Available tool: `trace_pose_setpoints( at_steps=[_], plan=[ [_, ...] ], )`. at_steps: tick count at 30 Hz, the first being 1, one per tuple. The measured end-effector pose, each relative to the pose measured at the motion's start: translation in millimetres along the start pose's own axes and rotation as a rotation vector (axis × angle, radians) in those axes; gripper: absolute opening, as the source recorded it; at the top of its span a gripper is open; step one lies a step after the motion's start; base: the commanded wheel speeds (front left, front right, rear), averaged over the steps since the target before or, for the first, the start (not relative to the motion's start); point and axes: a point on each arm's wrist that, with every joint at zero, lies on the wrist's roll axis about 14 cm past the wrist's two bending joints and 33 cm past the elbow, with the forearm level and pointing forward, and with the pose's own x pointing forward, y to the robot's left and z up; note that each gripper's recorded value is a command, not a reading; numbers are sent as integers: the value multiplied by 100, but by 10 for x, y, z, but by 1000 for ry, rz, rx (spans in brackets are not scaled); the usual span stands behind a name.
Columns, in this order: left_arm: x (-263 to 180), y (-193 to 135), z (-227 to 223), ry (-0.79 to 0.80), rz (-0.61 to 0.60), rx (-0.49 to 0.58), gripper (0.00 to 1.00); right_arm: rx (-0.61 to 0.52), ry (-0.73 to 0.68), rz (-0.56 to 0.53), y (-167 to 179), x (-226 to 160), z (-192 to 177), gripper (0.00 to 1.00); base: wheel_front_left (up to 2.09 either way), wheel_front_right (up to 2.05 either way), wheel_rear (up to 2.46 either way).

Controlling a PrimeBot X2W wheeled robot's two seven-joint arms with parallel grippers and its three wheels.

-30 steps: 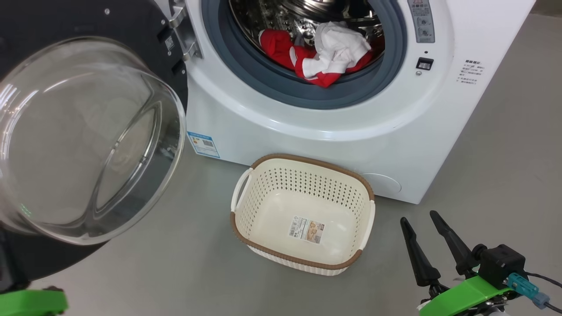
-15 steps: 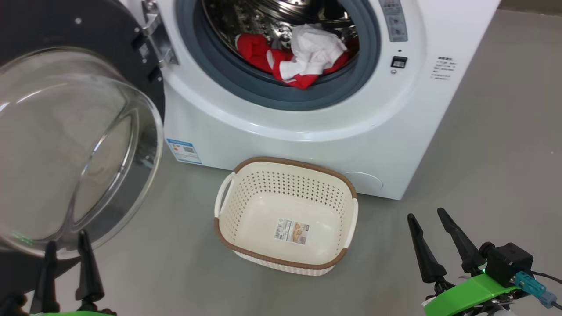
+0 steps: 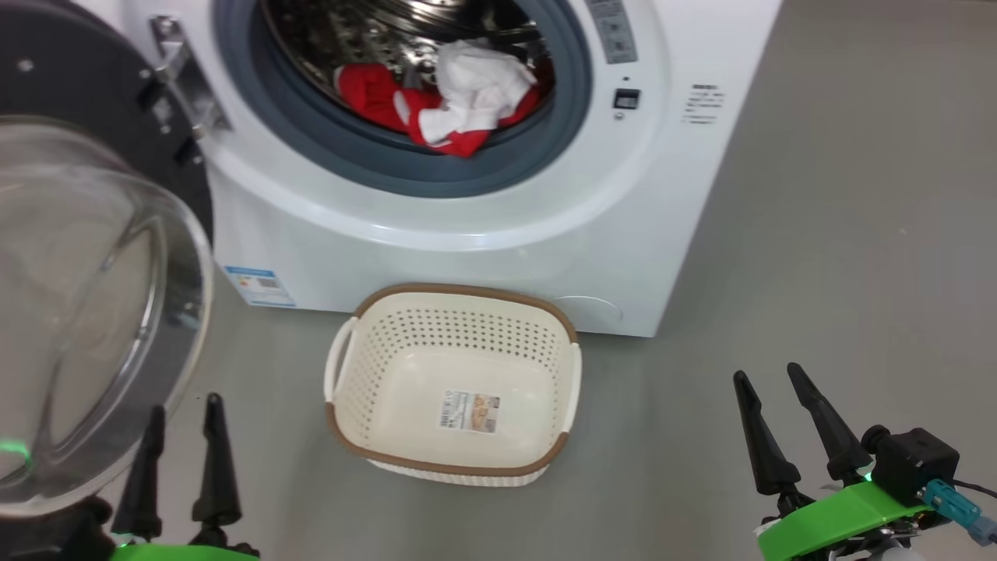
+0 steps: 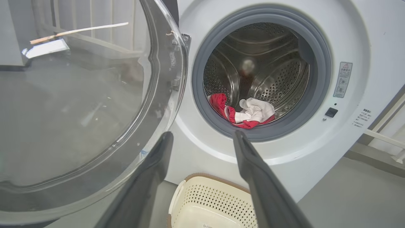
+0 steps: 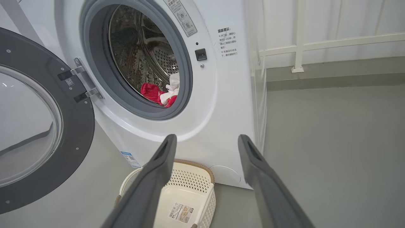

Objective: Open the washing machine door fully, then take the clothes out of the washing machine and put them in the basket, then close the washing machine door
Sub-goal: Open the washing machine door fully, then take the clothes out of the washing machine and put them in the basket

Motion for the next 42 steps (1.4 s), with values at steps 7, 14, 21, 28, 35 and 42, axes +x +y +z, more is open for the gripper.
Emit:
trace_pose_setpoints(
  at_steps=[7,14,21,28,35,42],
  plan=[
    [68,-315,-172,47,-97,12,100,5,-33,-80,-241,-119,106,100,0,0,0],
    [104,-584,-289,81,-187,22,100,3,-54,-129,-382,-224,174,100,0,0,0],
    [124,-867,-382,104,-272,13,100,0,-76,-180,-523,-338,245,100,0,0,0],
    [129,-1008,-447,121,-313,11,100,-4,-101,-227,-658,-433,325,100,0,0,0],
    [137,-1047,-484,128,-330,33,100,-4,-104,-240,-696,-456,333,100,0,0,0],
    [141,-1026,-482,127,-326,42,100,-1,-106,-244,-704,-451,335,100,0,0,0]
  ],
)
